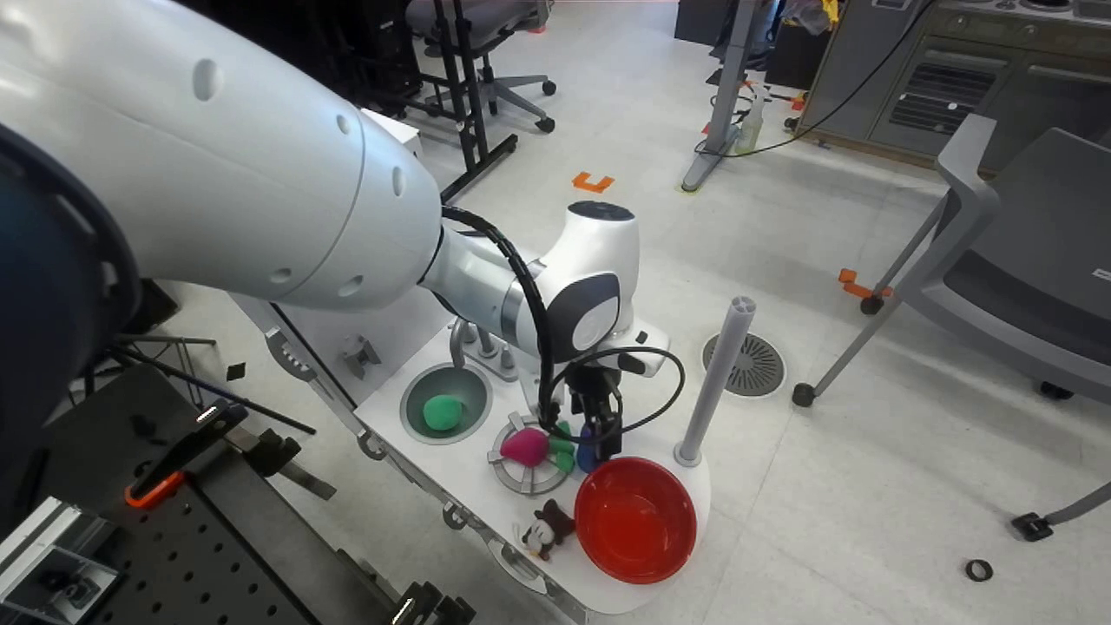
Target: Move the blue bottle closer to you
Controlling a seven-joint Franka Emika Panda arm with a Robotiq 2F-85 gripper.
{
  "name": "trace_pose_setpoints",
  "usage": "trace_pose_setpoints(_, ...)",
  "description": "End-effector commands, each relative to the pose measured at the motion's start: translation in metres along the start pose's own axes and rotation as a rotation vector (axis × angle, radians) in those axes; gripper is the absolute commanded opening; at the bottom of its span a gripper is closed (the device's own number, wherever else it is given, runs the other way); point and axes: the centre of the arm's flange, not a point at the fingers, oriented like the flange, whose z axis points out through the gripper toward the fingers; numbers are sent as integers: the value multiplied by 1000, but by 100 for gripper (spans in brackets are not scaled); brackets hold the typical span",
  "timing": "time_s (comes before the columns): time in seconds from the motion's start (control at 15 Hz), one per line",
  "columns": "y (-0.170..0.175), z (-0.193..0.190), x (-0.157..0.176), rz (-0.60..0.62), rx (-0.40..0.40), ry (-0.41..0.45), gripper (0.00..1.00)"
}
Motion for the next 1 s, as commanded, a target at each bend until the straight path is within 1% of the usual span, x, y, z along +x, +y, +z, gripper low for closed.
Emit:
trace_pose_setpoints(0.0, -13, 1, 18, -2, -24, 12, 100)
trace_pose_setpoints(0.2, -14, -16, 20, -9, 5, 29, 100)
trace_pose_setpoints(0.4, -15, -22, 25, -2, 12, 41, 100)
trace_pose_setpoints(0.47, -15, -21, 26, 0, 16, 43, 75)
trace_pose_setpoints(0.53, -15, -21, 26, -1, 16, 44, 74)
trace_pose_setpoints(0.93, -16, -27, 22, 12, 27, 16, 27)
